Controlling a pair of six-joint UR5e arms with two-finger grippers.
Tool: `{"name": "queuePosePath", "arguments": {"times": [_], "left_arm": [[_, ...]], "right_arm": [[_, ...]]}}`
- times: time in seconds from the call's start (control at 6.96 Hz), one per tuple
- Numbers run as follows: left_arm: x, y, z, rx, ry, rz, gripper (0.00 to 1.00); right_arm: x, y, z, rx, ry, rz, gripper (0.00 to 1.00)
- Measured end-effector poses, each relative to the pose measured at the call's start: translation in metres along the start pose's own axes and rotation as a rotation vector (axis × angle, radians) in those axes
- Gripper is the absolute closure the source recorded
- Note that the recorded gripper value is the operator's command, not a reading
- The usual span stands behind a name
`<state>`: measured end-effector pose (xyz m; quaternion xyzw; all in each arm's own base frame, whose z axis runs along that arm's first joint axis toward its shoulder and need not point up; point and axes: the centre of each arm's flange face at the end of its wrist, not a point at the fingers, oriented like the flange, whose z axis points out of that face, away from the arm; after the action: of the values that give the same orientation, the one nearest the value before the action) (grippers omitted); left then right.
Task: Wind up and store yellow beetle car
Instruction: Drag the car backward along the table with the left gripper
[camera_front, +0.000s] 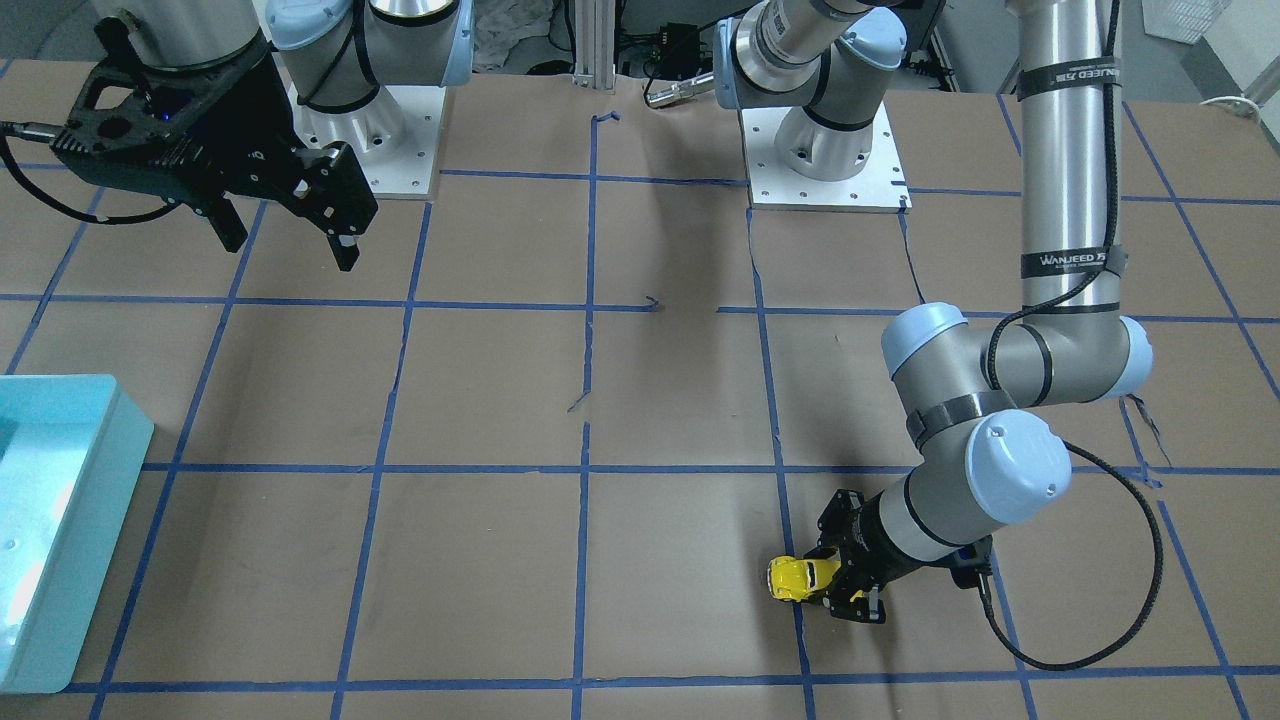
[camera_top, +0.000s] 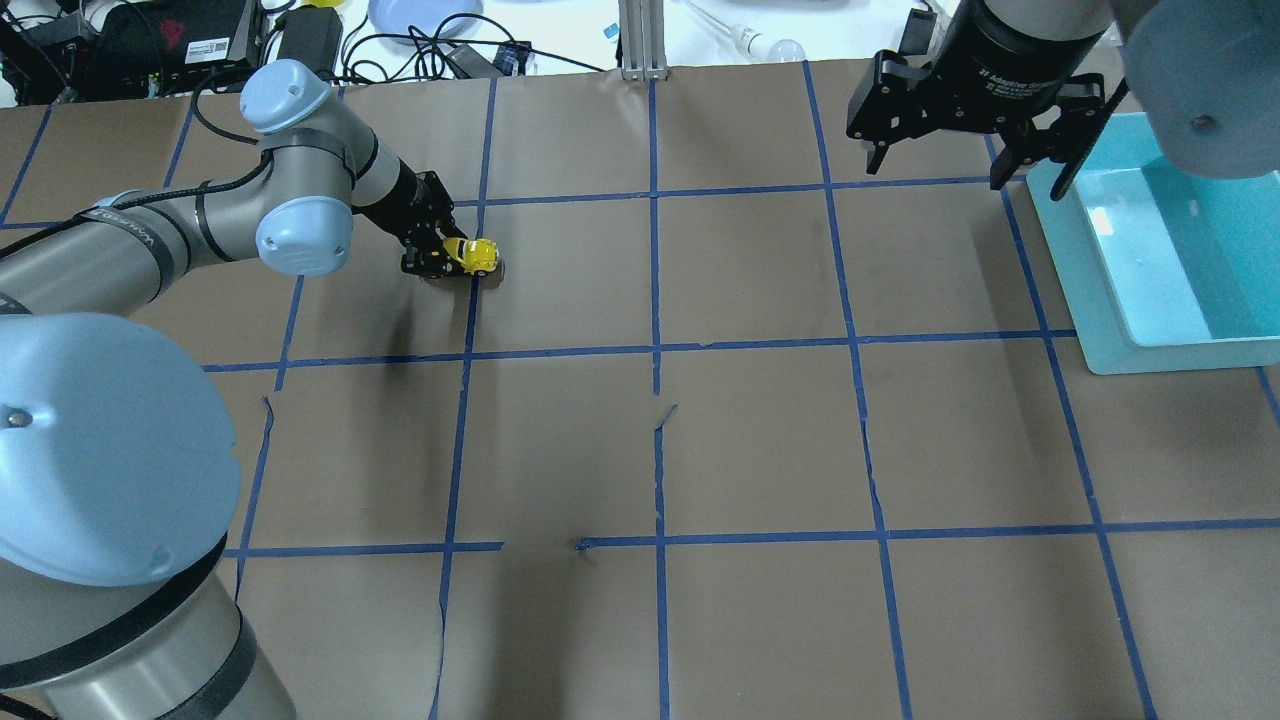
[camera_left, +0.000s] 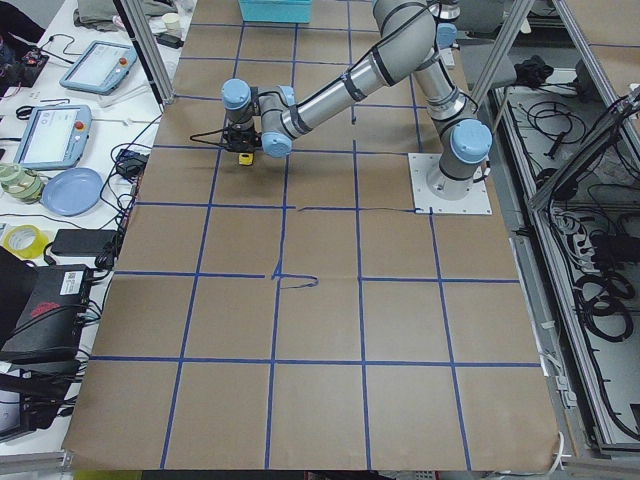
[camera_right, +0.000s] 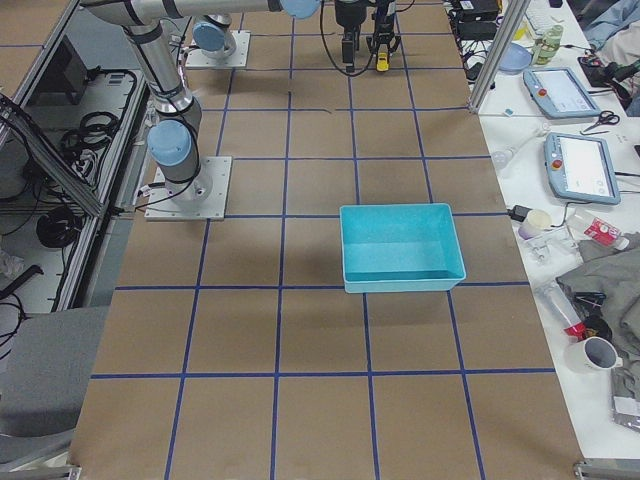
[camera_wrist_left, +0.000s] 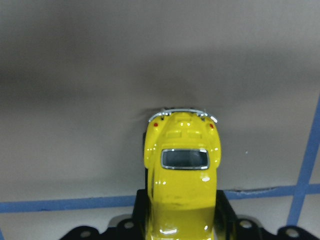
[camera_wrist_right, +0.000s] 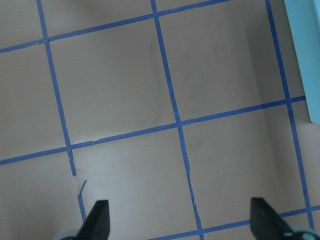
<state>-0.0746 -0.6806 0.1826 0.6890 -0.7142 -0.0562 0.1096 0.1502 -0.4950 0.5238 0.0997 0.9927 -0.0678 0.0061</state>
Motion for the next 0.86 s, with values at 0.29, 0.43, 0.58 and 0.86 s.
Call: {"name": "queuePosePath", "arguments": {"times": [0.29, 0.43, 0.58, 0.86], "left_arm": [[0.001, -0.011, 0.001, 0.021, -0.004, -0.001, 1.00], [0.001, -0.023, -0.002, 0.043, -0.005, -0.004, 1.00], [0.000, -0.033, -0.003, 0.055, -0.007, 0.004, 1.00], [0.000, -0.049, -0.006, 0.062, -0.007, 0.017, 1.00]], "right_arm": [[0.000, 0.000, 0.000, 0.002, 0.000, -0.003, 0.00], [-0.001, 0.000, 0.000, 0.000, 0.000, -0.005, 0.00], [-0.001, 0.001, 0.000, -0.002, 0.000, -0.007, 0.00], [-0.001, 0.001, 0.001, -0.003, 0.000, -0.008, 0.00]]}}
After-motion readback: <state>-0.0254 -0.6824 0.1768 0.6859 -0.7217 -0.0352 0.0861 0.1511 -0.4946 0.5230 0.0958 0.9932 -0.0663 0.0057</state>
